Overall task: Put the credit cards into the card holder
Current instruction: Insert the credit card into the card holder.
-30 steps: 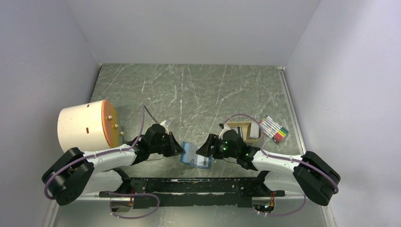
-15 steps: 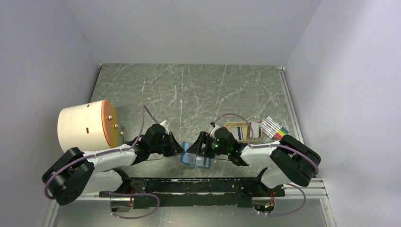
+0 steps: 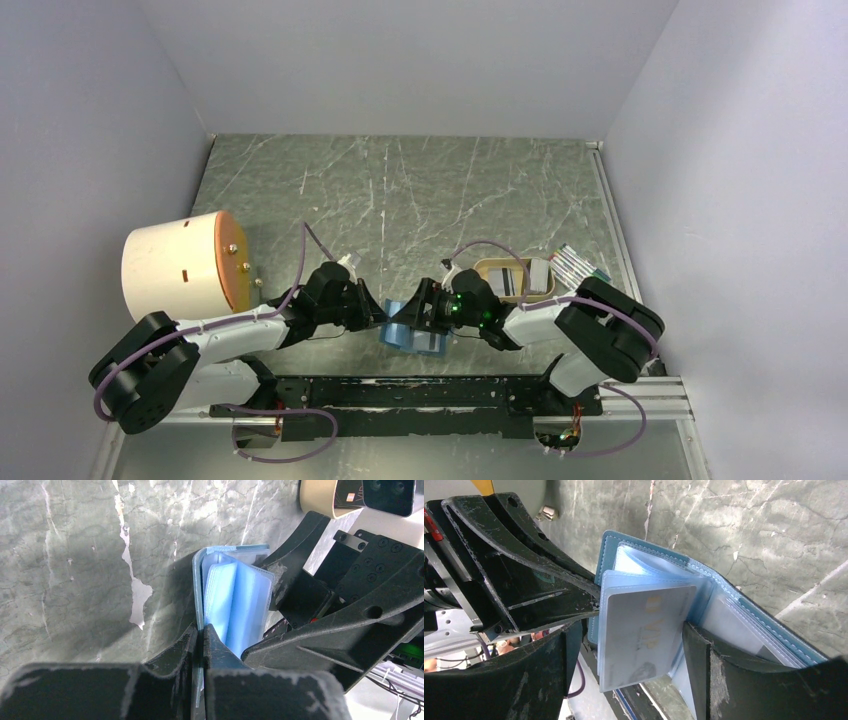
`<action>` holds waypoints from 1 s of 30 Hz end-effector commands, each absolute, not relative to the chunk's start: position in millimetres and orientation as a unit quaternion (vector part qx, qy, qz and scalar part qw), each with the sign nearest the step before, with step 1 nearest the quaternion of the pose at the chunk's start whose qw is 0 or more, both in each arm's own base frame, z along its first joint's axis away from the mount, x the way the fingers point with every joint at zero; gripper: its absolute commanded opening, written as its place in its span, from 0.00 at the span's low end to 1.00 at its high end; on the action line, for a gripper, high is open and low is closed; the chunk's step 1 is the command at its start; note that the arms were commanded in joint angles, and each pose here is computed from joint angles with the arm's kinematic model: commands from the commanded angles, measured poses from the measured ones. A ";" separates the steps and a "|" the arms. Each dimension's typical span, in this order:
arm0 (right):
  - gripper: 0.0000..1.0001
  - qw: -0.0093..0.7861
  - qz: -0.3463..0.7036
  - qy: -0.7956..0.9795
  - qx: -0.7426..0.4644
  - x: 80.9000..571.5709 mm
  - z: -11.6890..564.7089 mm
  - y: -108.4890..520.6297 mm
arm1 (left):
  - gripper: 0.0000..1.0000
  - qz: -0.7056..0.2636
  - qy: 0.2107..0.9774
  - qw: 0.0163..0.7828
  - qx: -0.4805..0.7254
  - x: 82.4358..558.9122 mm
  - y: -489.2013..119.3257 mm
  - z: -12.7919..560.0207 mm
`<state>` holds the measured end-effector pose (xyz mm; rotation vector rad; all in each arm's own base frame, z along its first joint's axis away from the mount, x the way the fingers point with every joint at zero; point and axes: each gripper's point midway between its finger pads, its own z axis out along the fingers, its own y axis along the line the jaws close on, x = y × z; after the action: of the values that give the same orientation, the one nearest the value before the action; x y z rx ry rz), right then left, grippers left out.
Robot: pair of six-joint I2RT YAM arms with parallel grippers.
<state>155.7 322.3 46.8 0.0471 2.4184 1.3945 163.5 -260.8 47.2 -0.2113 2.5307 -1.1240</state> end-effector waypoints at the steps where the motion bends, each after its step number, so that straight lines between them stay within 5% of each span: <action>1: 0.77 0.179 0.497 0.849 0.003 152.7 53.4 324.3 | 0.09 -0.406 0.892 0.185 -0.072 165.4 -266.4 52.1; 30: 0.66 0.195 0.476 0.857 -0.004 154.6 46.1 315.9 | 0.09 -0.403 0.894 0.184 -0.071 164.9 -265.8 48.9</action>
<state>154.4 314.4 42.4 0.0081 2.4309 1.3238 163.0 -260.5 44.6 -0.2144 2.5398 -1.1170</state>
